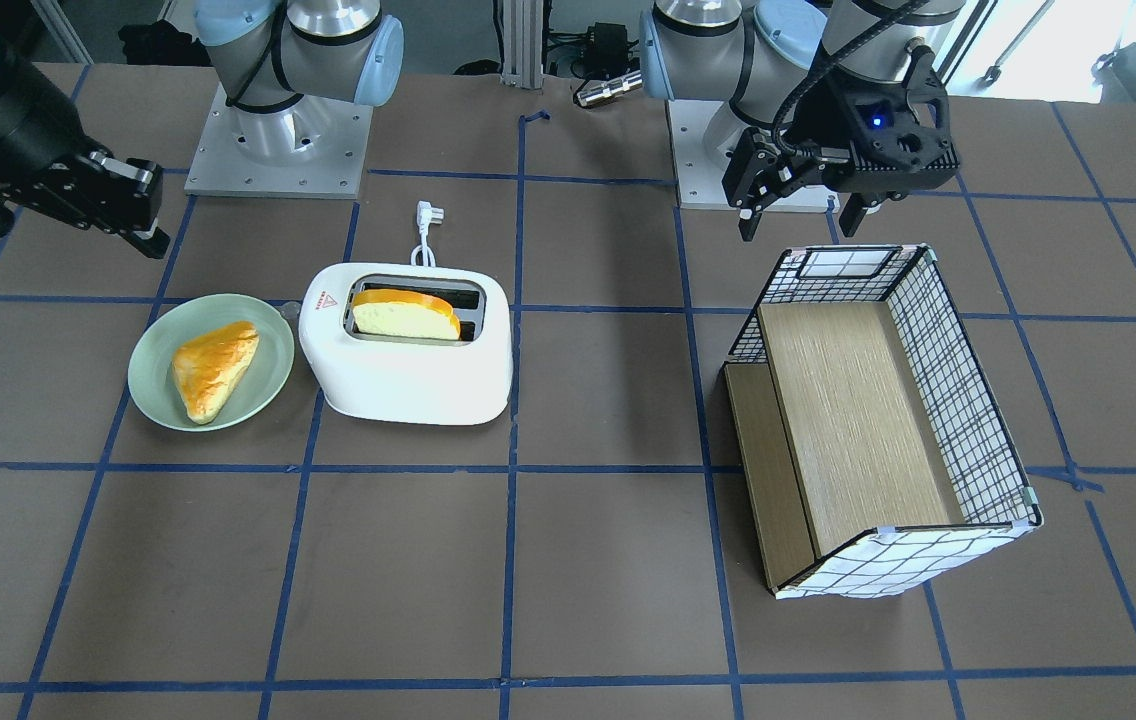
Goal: Press toaster with right arm
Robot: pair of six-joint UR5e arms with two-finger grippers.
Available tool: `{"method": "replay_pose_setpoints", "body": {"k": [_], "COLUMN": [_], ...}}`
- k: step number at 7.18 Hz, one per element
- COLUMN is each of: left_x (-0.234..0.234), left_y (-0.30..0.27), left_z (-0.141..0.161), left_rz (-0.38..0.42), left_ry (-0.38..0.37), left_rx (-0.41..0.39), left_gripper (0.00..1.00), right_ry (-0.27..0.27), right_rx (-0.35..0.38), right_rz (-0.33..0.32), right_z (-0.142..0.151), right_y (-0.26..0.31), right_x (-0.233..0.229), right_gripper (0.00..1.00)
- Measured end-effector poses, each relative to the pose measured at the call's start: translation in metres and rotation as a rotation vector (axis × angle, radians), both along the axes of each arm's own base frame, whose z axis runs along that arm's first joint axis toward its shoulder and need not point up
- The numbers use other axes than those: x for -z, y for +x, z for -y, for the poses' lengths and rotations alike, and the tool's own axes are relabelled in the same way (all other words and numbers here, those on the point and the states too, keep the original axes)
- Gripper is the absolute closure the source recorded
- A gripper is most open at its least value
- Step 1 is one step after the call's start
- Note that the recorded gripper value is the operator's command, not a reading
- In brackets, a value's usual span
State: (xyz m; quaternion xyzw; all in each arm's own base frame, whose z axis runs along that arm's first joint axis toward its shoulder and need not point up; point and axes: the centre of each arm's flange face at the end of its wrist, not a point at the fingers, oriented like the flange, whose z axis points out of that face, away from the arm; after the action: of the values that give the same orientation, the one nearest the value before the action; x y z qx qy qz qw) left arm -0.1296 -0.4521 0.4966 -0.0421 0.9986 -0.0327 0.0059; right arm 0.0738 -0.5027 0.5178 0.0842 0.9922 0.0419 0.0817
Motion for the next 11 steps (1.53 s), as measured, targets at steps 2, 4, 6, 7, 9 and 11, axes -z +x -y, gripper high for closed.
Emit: {"method": "replay_pose_setpoints", "body": {"k": [2, 4, 6, 7, 9, 11], "left_x": [0.000, 0.000, 0.000, 0.000, 0.000, 0.000], "left_y": [0.000, 0.000, 0.000, 0.000, 0.000, 0.000], "left_z": [0.000, 0.000, 0.000, 0.000, 0.000, 0.000], "left_rz": [0.000, 0.000, 0.000, 0.000, 0.000, 0.000], "left_ry": [0.000, 0.000, 0.000, 0.000, 0.000, 0.000], "left_rx": [0.000, 0.000, 0.000, 0.000, 0.000, 0.000], "left_gripper": [0.00, 0.00, 0.00, 0.00, 0.00, 0.00], "right_ry": [-0.011, -0.089, -0.150, -0.174, -0.217, -0.223], "right_rx": [0.027, 0.013, -0.004, -0.018, -0.029, -0.037], "right_rz": [-0.123, -0.167, -0.170, -0.166, -0.158, -0.157], "right_z": [-0.016, -0.012, -0.005, -0.003, 0.004, 0.005], "right_y": [0.055, 0.077, 0.086, 0.090, 0.092, 0.093], "right_x": [-0.015, -0.016, -0.016, -0.017, -0.017, -0.015], "right_gripper": [0.18, 0.01, 0.00, 0.00, 0.00, 0.00]}}
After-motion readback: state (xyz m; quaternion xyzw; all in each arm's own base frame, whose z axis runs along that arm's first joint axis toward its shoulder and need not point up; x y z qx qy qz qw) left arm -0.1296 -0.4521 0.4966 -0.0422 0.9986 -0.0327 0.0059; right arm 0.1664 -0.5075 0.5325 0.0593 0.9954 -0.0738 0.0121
